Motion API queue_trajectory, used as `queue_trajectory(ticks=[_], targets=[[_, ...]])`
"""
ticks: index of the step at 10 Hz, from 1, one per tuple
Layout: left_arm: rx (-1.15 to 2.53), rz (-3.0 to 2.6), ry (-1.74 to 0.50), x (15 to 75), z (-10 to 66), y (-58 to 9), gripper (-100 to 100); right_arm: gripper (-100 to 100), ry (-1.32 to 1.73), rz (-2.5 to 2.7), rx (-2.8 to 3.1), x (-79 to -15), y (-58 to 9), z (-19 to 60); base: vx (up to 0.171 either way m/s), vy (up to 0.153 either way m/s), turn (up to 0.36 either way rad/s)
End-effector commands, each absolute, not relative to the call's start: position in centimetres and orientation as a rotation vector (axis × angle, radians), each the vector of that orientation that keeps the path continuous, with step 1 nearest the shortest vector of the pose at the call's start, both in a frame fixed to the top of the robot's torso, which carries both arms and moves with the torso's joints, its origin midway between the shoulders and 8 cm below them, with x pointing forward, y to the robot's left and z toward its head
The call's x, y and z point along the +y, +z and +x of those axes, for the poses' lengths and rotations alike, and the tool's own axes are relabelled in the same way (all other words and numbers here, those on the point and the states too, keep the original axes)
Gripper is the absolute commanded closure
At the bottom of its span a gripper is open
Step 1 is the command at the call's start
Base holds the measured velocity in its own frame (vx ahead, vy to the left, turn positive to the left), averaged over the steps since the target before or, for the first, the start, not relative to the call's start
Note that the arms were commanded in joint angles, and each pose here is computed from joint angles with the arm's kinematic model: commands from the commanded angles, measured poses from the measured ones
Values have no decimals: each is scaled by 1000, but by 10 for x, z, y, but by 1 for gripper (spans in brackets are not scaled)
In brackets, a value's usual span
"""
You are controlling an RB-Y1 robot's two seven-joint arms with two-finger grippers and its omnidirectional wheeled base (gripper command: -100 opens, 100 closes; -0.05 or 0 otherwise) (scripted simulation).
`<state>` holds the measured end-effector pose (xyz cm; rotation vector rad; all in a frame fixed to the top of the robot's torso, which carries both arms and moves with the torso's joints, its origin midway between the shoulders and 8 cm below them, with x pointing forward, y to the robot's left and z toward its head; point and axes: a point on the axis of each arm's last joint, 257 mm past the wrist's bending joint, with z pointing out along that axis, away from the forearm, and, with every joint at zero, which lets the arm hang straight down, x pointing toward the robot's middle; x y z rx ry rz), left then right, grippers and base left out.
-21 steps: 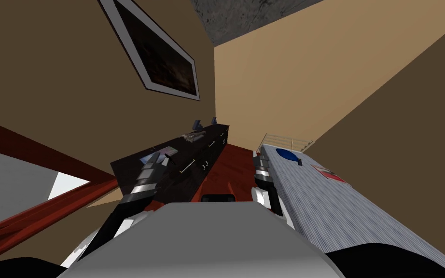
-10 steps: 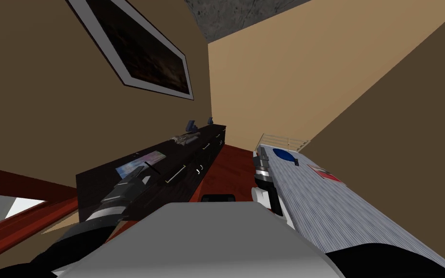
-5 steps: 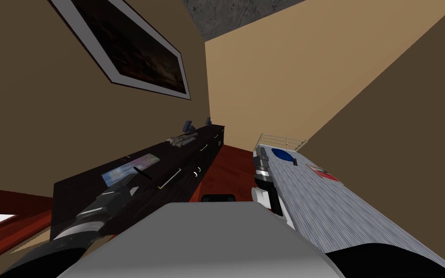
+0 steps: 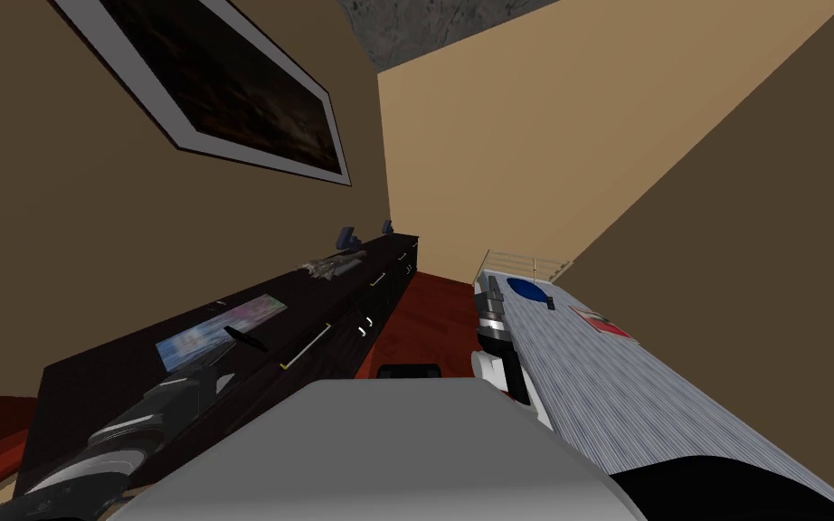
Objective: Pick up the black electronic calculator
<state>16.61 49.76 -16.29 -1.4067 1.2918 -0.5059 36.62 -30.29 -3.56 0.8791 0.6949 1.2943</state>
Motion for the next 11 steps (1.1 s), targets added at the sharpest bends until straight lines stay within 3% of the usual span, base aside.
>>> queue_trajectory(ticks=[1,11], targets=[[1332,-1446,-456,504,151,-167,-100,0,1294,879,695,-303,-36,366,71,-14,-59],[1544,-1611,-202,528,75,-184,-100,0,1294,879,695,-303,-36,366,66,19,-61]])
